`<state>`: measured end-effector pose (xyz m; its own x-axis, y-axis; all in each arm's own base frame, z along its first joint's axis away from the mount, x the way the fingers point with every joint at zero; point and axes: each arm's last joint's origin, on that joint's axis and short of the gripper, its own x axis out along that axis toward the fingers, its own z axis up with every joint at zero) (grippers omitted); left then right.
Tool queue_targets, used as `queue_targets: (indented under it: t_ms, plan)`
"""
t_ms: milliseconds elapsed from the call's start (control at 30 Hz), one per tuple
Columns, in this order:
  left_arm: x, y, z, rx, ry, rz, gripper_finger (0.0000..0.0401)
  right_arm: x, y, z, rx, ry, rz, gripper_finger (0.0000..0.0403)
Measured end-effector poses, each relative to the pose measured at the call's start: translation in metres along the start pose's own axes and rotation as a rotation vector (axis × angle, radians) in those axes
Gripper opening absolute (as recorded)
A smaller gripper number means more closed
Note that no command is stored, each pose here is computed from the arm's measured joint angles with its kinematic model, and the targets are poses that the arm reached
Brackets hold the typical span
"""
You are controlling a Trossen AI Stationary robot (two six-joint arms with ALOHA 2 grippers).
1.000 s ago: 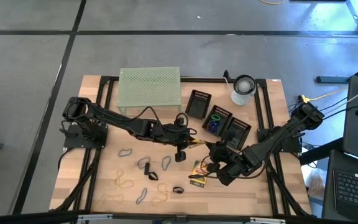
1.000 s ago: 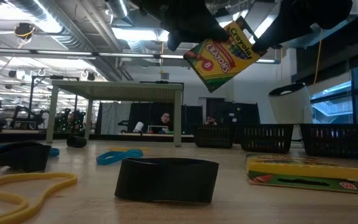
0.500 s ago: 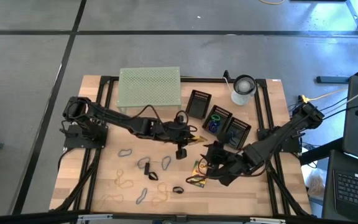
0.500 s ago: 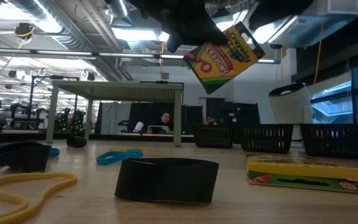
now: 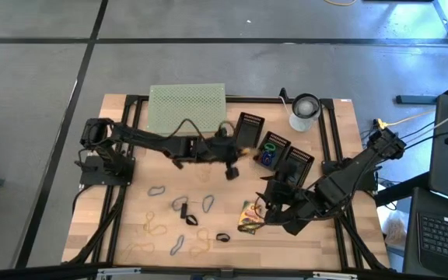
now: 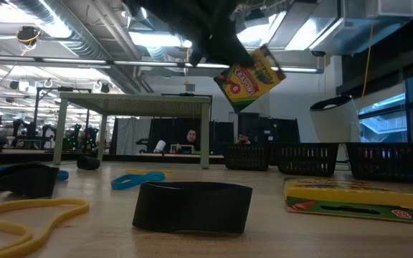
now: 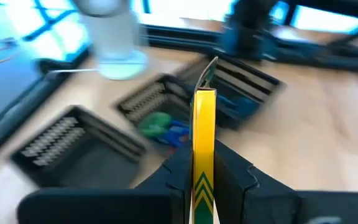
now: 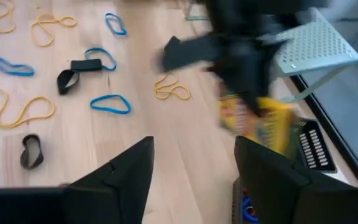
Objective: Pick & Place Office Desk Supplies
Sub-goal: Put the crayon box into the top black bin
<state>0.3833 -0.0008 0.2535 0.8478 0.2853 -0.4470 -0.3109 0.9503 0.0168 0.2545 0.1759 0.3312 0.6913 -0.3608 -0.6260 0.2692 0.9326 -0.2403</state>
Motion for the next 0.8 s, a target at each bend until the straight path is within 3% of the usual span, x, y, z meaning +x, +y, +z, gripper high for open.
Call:
queue_targets:
  t_ms: [300,500,800]
  plan:
    - [0.037,0.052,0.000,-0.161,-0.096,0.127,0.0037,-0.003,0.001,-0.003,-0.063,0.006,-0.001,0.0200]
    - [0.058,0.066,-0.015,-0.191,-0.074,0.189,0.0037,-0.003,0.001,-0.003,-0.078,0.010,-0.003,0.0198]
    - [0.066,0.079,-0.022,-0.195,-0.051,0.233,0.0039,-0.001,0.000,-0.002,-0.076,0.012,-0.009,0.0198]
